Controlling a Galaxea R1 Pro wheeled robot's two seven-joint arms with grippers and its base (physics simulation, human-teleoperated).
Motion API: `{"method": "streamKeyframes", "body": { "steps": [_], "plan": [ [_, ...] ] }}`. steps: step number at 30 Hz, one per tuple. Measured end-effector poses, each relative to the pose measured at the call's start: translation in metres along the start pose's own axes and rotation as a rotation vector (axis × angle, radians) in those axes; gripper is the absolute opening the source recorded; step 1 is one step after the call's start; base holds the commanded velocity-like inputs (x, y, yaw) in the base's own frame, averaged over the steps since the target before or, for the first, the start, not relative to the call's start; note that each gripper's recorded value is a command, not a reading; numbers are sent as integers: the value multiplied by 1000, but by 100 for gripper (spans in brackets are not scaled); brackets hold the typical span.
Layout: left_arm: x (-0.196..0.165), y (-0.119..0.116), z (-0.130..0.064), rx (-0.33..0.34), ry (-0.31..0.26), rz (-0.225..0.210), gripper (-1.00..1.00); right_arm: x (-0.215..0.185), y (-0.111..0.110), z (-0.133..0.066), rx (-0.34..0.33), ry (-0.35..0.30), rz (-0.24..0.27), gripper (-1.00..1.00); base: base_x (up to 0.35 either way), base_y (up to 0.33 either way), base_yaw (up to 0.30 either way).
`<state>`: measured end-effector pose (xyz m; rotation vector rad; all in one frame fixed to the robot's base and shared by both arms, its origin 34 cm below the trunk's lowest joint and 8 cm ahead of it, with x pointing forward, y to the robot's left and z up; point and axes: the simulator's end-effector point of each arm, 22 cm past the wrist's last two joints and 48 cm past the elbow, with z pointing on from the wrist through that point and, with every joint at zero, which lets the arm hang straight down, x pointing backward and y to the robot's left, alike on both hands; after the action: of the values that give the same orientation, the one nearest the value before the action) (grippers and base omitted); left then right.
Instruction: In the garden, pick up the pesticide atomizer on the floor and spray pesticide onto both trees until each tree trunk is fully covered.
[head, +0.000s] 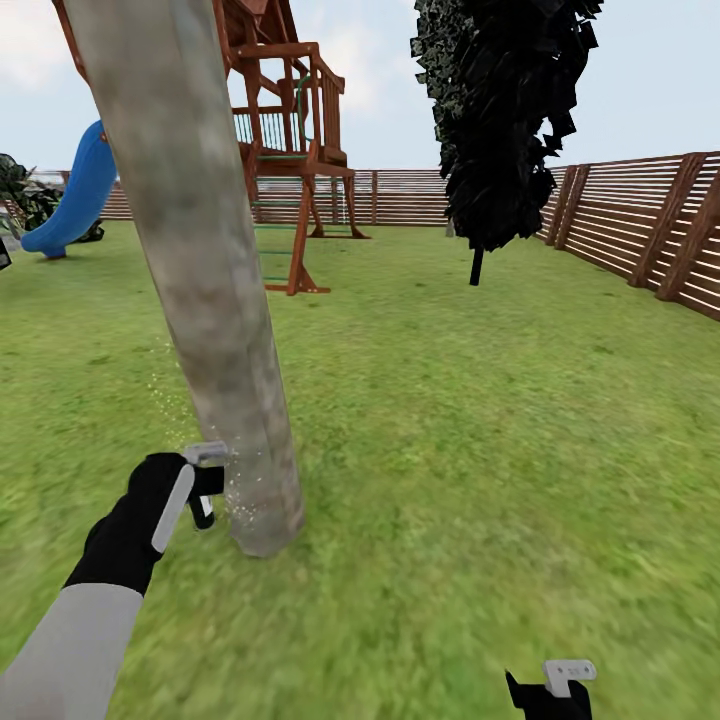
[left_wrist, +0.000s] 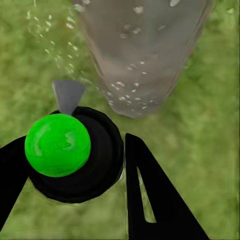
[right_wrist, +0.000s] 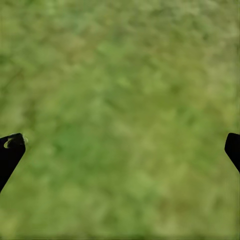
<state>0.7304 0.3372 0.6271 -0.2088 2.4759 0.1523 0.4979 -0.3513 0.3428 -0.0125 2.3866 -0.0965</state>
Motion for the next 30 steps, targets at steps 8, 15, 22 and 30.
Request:
{"method": "streamKeyframes", "body": {
  "steps": [8,15,22,30],
  "plan": [
    [-37,-63,-29,101,-86,-12,-100,0,0,0,0,0,0,100,0,0,0],
    [-74,-11,-43,23,-163,-18,-100,0,0,0,-1,0,0,100,0,0,0],
    [-91,-65,-57,119,-189,-28,-100,0,0,0,0,0,0,100,0,0,0],
    [-123,2,-64,30,-239,-43,-100,0,0,0,-1,0,0,100,0,0,0]
  ]
}}
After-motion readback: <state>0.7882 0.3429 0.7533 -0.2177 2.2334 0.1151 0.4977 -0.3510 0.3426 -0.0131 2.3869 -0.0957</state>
